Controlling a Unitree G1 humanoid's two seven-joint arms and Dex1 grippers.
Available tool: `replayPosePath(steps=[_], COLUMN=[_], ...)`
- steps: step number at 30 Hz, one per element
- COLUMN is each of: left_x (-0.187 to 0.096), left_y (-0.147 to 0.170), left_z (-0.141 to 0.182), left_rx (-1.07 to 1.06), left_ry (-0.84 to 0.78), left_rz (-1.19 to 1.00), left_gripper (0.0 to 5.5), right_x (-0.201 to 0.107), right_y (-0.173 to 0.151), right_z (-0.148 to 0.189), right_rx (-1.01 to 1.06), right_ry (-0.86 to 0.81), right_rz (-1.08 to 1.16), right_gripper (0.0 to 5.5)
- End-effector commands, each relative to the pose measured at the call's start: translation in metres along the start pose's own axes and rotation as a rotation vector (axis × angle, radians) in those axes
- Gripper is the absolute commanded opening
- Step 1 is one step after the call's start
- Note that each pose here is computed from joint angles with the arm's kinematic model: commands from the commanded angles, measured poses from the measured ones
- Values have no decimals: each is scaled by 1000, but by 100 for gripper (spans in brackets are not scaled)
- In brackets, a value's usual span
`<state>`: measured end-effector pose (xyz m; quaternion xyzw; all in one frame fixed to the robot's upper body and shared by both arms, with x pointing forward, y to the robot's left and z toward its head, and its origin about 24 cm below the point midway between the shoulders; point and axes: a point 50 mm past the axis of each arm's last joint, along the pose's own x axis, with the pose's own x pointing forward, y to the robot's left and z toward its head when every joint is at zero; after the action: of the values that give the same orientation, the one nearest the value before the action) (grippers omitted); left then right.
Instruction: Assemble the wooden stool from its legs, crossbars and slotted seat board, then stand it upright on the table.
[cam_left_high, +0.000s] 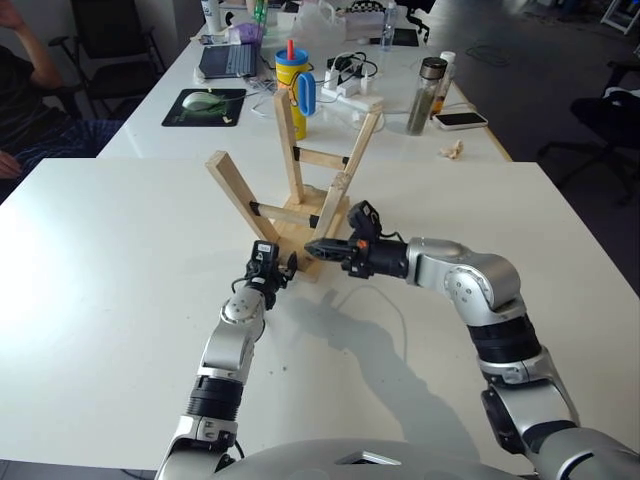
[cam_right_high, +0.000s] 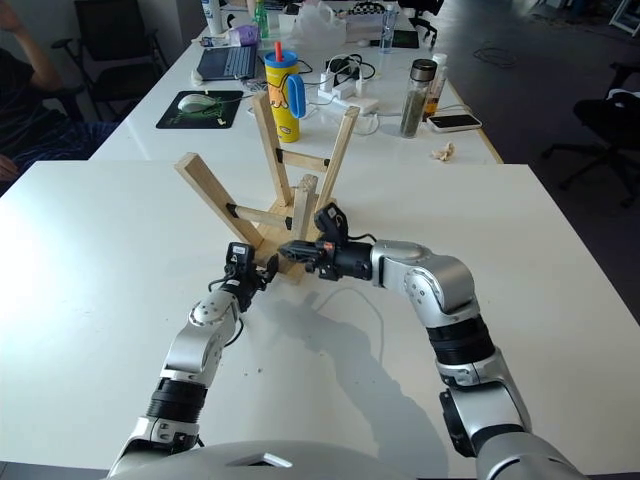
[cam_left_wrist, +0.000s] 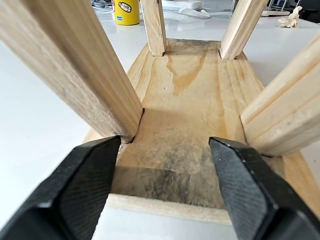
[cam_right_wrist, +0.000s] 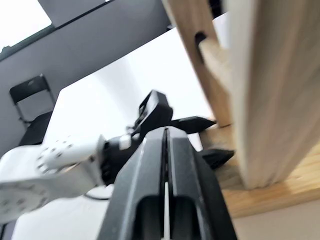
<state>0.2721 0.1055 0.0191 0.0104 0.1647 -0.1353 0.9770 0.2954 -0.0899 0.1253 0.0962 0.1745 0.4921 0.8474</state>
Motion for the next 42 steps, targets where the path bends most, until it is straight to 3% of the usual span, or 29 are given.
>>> replayPosePath(steps=[1, 5, 9, 11, 14, 17, 21, 27, 32, 35, 37, 38, 40, 42], left_x=[-12, -21, -42, -61, -88, -99, -90, -72, -75, -69, -46, -39, -36, -39], left_y=[-13, -12, -5, -3, 5, 36, 70, 85, 95, 89, 50, 26, 22, 34], left_z=[-43, -27, 11, 35, 46, 43, 64, 120, 127, 131, 126, 119, 107, 101], left_rx=[-42, -11, 50, 75, 150, 73, -13, 15, 45, 52, 85, 119, 159, 176], left_ry=[229, 179, 0, -122, -187, -187, -282, -500, -533, -536, -446, -384, -302, -271], left_rz=[-56, -55, -9, 1, 52, 244, 460, 413, 428, 382, 108, -7, -14, 35], left_gripper=[332, 332, 332, 332, 332, 286, 224, 118, 34, 1, 1, 1, 1, 1], right_x=[-4, -7, -17, -29, -44, -57, -64, -68, -77, -66, -17, 11, 18, 8], right_y=[-17, -14, 4, 3, 1, -10, -24, -18, -17, -13, 10, 25, 28, 19], right_z=[7, 4, -11, -26, -39, -36, -16, 23, 35, 41, 42, 22, -9, -14], right_rx=[-18, -27, -10, 14, 49, -25, -137, -215, -209, -180, -193, -186, -210, -240], right_ry=[-32, -21, 39, 70, 32, -107, -280, -563, -648, -662, -552, -369, -151, -109], right_rz=[-135, -112, -25, -89, -209, -470, -801, -983, -1069, -1007, -694, -513, -405, -382], right_gripper=[1, 1, 1, 1, 1, 0, 0, 0, 0, 0, 0, 0, 0, 0])
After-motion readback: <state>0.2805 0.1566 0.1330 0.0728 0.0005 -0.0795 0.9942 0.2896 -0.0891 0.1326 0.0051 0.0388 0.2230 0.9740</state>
